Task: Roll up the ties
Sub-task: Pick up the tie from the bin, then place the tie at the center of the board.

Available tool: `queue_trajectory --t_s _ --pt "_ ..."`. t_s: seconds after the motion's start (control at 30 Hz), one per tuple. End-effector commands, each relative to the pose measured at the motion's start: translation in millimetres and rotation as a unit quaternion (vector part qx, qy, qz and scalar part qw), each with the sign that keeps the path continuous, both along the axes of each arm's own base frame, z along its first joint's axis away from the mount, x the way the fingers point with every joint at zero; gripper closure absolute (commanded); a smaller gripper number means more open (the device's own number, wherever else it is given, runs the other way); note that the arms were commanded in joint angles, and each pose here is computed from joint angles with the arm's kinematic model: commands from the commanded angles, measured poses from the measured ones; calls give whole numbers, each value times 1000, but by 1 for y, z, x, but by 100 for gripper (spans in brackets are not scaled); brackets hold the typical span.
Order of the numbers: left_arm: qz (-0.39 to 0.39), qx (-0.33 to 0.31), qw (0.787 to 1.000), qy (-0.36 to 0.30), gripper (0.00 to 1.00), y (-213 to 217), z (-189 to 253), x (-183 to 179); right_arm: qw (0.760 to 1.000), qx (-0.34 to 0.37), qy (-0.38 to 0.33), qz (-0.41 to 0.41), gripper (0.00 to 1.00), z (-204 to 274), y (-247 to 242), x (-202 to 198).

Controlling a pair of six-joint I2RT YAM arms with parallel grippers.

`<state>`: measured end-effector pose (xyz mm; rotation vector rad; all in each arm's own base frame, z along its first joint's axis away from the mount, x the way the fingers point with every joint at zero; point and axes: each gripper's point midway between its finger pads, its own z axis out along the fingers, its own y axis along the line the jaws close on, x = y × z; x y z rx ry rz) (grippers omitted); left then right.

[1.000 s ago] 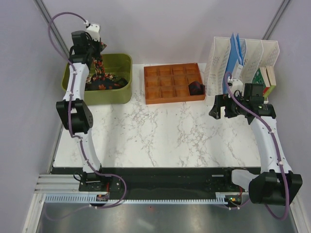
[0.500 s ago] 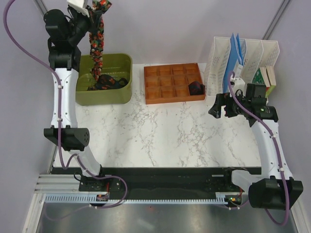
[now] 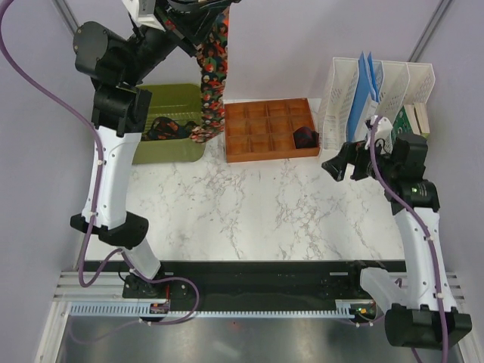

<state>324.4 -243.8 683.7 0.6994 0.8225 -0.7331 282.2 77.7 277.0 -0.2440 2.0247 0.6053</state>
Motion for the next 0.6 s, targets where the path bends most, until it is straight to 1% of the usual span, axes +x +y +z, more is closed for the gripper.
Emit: queue_trajectory --t_s 0.0,0.03,0.07,0.1,0.13,0.17,0.23,0.27,0.3,0.33,0.37,0.4,0.43,0.47,0.5,0.53,0.57 --pt "-90 -69 992 -48 98 -9 45 -54 987 66 -146 32 2 59 21 -11" --pt "-105 -75 990 -50 98 -12 47 -58 978 72 -192 37 2 77 24 -23" --pt "-117 -78 989 -50 98 -14 47 -60 964 77 -250 44 2 93 26 -24" --pt "-143 -80 985 -47 98 -17 47 -68 956 103 -270 48 2 106 30 -31" --pt "-157 -77 984 -41 98 -21 43 -69 937 105 -329 55 2 130 32 -41" --pt "-170 -68 983 -23 98 -27 32 -65 934 115 -333 58 2 129 33 -42" --pt "-210 -53 976 -18 98 -31 23 -84 933 134 -326 77 2 131 41 -40" --pt "-220 -40 975 13 98 -42 0 -72 928 139 -332 93 2 137 47 -40" --pt "-235 -33 971 7 98 -44 -5 -79 929 146 -325 104 2 135 53 -37" --pt "-243 -26 970 12 98 -48 -12 -81 931 163 -303 125 2 129 67 -32" --pt "-249 -18 968 25 98 -51 -24 -79 928 168 -303 141 2 131 76 -32" --pt "-257 -11 966 29 98 -53 -30 -81 926 174 -298 151 2 130 84 -31" --pt "-259 -10 965 34 98 -55 -34 -80 924 186 -281 178 2 125 102 -33" --pt "-259 -8 965 43 98 -56 -39 -77 923 191 -280 183 2 127 109 -33" --pt "-261 -4 964 46 98 -57 -43 -77 921 192 -277 195 2 126 118 -36" --pt "-261 -2 964 53 98 -59 -46 -74 915 198 -271 226 2 124 137 -47" --pt "-260 -1 964 59 98 -59 -49 -72 914 199 -269 231 2 123 145 -49"
